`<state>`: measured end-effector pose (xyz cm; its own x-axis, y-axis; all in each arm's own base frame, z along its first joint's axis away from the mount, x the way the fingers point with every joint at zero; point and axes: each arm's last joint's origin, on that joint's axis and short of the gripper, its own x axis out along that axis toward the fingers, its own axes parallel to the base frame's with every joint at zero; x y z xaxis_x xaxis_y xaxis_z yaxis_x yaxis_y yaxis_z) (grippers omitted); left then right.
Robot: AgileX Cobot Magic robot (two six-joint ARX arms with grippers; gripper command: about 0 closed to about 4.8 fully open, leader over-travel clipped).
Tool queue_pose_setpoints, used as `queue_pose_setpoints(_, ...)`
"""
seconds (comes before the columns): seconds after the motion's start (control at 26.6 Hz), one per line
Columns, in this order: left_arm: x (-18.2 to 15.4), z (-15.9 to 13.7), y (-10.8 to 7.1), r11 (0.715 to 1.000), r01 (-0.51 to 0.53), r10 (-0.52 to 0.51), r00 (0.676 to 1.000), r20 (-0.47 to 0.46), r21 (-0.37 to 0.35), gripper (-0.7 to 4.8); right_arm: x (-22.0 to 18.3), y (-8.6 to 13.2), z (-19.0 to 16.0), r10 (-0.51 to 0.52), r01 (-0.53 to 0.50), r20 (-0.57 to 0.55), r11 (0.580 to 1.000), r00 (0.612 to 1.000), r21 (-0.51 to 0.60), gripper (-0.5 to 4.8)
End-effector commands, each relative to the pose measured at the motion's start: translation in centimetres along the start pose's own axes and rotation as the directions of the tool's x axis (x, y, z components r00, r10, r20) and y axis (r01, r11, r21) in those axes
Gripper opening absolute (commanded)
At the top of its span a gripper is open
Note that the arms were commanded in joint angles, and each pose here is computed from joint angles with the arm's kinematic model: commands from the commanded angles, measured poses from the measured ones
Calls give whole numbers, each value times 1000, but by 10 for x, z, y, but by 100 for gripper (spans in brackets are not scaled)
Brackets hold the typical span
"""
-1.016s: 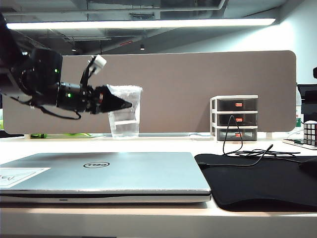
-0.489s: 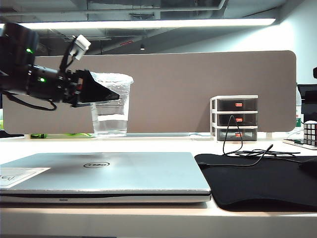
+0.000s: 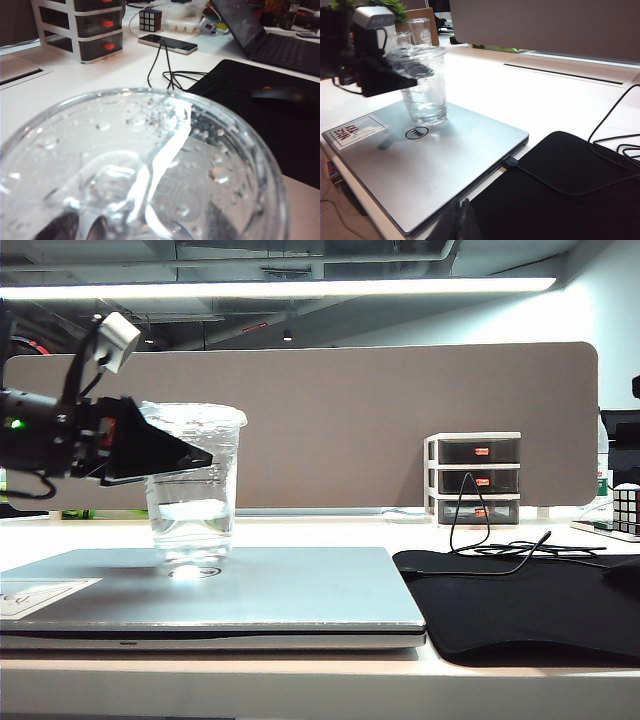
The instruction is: Pick up the coffee cup and place it over the laptop.
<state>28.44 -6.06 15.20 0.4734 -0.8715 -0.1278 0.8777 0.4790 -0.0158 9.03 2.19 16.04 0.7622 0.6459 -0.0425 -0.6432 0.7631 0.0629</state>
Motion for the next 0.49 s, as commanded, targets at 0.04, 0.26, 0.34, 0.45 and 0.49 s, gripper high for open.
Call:
queue_pose_setpoints(0.04, -7, -1, -9, 999, 4, -7, 998, 61, 54, 308, 0, 0, -1, 2, -2, 5, 1000, 1000, -2, -6)
queue_pose_setpoints(0.26, -11, -10, -16, 1000, 7, -8, 999, 43, 29, 308, 0, 0, -1, 2, -2, 5, 1000, 1000, -2, -6)
queue_pose_setpoints(0.34, -11, -11, -17, 1000, 6, -7, 999, 41, 26, 308, 0, 0, -1, 2, -2, 5, 1000, 1000, -2, -6)
queue_pose_setpoints(0.45, -11, -11, -17, 1000, 4, -5, 999, 41, 26, 308, 0, 0, -1, 2, -2, 5, 1000, 1000, -2, -6)
queue_pose_setpoints(0.49, -11, -11, -17, 1000, 4, -5, 999, 39, 24, 308, 0, 0, -1, 2, -2, 5, 1000, 1000, -2, -6)
